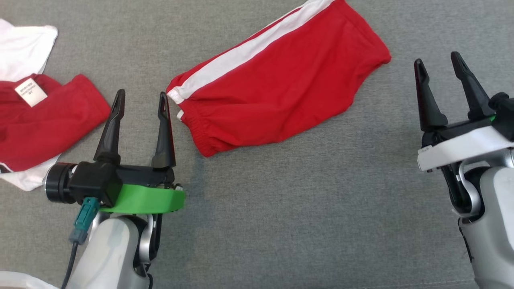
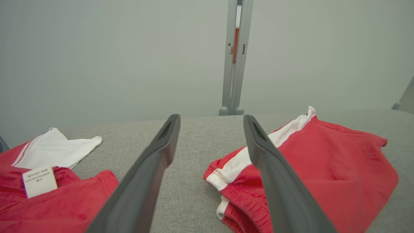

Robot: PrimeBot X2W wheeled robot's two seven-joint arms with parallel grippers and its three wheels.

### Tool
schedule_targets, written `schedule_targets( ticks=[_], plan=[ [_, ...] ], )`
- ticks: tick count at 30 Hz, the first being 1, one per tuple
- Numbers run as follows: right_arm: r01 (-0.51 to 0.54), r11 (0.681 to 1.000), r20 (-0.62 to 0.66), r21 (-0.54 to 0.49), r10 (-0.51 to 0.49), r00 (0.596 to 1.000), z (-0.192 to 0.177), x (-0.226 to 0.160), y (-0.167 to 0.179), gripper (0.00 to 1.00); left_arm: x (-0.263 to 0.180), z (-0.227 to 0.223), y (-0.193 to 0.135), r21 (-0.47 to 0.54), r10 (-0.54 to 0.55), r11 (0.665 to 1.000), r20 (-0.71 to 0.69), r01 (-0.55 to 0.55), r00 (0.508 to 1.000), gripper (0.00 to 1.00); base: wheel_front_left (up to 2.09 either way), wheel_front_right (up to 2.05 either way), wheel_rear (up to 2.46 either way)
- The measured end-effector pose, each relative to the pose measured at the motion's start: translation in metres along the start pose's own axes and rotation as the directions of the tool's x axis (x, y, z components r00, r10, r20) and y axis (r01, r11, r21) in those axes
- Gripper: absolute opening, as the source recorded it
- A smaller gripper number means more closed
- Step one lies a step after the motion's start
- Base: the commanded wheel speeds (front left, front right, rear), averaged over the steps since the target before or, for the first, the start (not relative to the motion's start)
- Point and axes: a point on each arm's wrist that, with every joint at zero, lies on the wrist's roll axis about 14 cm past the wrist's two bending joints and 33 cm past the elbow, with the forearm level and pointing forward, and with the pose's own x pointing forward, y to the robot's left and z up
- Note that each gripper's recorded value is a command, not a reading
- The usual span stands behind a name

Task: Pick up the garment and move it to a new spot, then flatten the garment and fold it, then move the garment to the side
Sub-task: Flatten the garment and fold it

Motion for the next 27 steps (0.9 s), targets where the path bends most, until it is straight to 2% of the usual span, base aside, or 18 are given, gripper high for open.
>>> schedule_targets(
  ticks=[8, 15, 18, 19, 20, 21, 27],
  plan=[
    [-0.039, 0.998, -0.15, 0.05, 0.046, 0.988, -0.059, 0.041, 0.012, 1.0, -0.001, -0.01, 0.015, 0.01, 0.039, 0.999, -0.023, -0.039, 0.999, 1.0, 0.0, 0.0, 0.0],
    [-0.022, 0.996, -0.302, 0.088, 0.047, 0.952, -0.111, 0.051, 0.013, 1.0, -0.005, -0.012, 0.025, 0.026, 0.063, 0.998, -0.029, -0.063, 0.998, 1.0, 0.0, 0.0, 0.0],
    [-0.015, 0.994, -0.325, 0.11, 0.05, 0.944, -0.116, 0.052, 0.015, 1.0, -0.005, -0.009, 0.025, 0.027, 0.068, 0.997, -0.022, -0.068, 0.997, 1.0, 0.0, 0.0, 0.0],
    [-0.013, 0.993, -0.328, 0.118, 0.051, 0.943, -0.117, 0.052, 0.015, 0.87, -0.005, -0.008, 0.025, 0.028, 0.067, 0.997, -0.02, -0.067, 0.998, 1.0, 0.0, 0.0, 0.0],
    [-0.012, 0.992, -0.332, 0.129, 0.055, 0.942, -0.118, 0.052, 0.017, 0.41, -0.006, -0.008, 0.025, 0.028, 0.068, 0.997, -0.018, -0.068, 0.997, 1.0, 0.0, 0.0, 0.0],
    [-0.015, 0.991, -0.333, 0.135, 0.06, 0.941, -0.118, 0.051, 0.018, 0.0, -0.005, -0.007, 0.025, 0.028, 0.068, 0.997, -0.015, -0.068, 0.998, 1.0, 0.0, 0.0, 0.0],
    [-0.021, 0.988, -0.29, 0.155, 0.066, 0.955, -0.109, 0.047, 0.02, 0.0, -0.008, -0.007, 0.022, 0.03, 0.064, 0.998, -0.018, -0.063, 0.998, 1.0, 0.0, 0.0, 0.0]
  ],
)
